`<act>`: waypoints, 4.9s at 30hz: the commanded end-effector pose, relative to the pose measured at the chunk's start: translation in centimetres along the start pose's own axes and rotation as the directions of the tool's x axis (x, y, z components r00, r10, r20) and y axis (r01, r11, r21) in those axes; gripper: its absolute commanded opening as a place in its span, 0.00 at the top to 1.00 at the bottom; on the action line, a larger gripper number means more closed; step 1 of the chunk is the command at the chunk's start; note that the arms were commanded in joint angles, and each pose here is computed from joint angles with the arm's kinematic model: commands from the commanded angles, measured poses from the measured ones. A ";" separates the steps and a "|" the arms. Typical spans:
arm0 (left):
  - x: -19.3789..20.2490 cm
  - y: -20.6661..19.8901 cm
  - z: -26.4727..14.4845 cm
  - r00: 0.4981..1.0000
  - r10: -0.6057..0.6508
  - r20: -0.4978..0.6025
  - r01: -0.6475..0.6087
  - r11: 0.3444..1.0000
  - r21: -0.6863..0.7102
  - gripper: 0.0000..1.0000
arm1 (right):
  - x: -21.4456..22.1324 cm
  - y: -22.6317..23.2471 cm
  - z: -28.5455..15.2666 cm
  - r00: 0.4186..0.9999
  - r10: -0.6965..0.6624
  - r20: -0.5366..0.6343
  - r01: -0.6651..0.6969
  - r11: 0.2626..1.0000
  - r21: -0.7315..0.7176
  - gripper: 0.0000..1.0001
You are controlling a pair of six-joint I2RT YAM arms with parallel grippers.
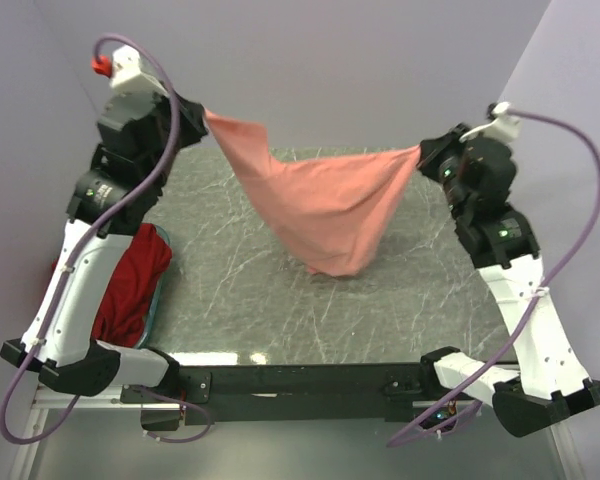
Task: Fold and stack the t-shirts
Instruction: Flatten the tshirt out
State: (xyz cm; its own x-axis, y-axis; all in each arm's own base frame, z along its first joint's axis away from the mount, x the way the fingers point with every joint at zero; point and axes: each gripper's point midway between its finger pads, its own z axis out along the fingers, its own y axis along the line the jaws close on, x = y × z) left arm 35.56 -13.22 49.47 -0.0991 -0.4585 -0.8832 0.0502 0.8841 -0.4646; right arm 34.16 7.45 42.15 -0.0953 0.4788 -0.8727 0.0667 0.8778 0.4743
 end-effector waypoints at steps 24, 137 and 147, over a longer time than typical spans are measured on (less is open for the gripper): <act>-14.2 0.7 -0.7 0.888 -0.045 0.457 0.059 0.998 -0.017 0.99 | -16.1 2.8 -2.6 0.904 0.022 0.428 -0.010 0.999 -0.030 1.00; 29.1 23.4 -7.5 0.927 -0.321 -0.192 0.124 0.747 -0.653 1.00 | 28.0 -24.6 0.9 0.866 0.331 -0.376 -0.083 0.835 0.543 0.32; 26.6 23.3 -9.6 0.933 -0.334 -0.134 0.182 0.759 -0.625 0.99 | 28.6 -23.0 0.5 0.841 0.336 -0.424 -0.113 0.875 0.470 0.37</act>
State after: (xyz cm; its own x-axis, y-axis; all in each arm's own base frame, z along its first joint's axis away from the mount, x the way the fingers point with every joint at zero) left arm 24.95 -4.88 14.59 -0.2691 -0.7233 -0.6360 -0.5992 0.6427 -0.4774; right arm 29.70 0.60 4.80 -0.4888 0.7130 -0.5028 0.5856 0.6953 0.4167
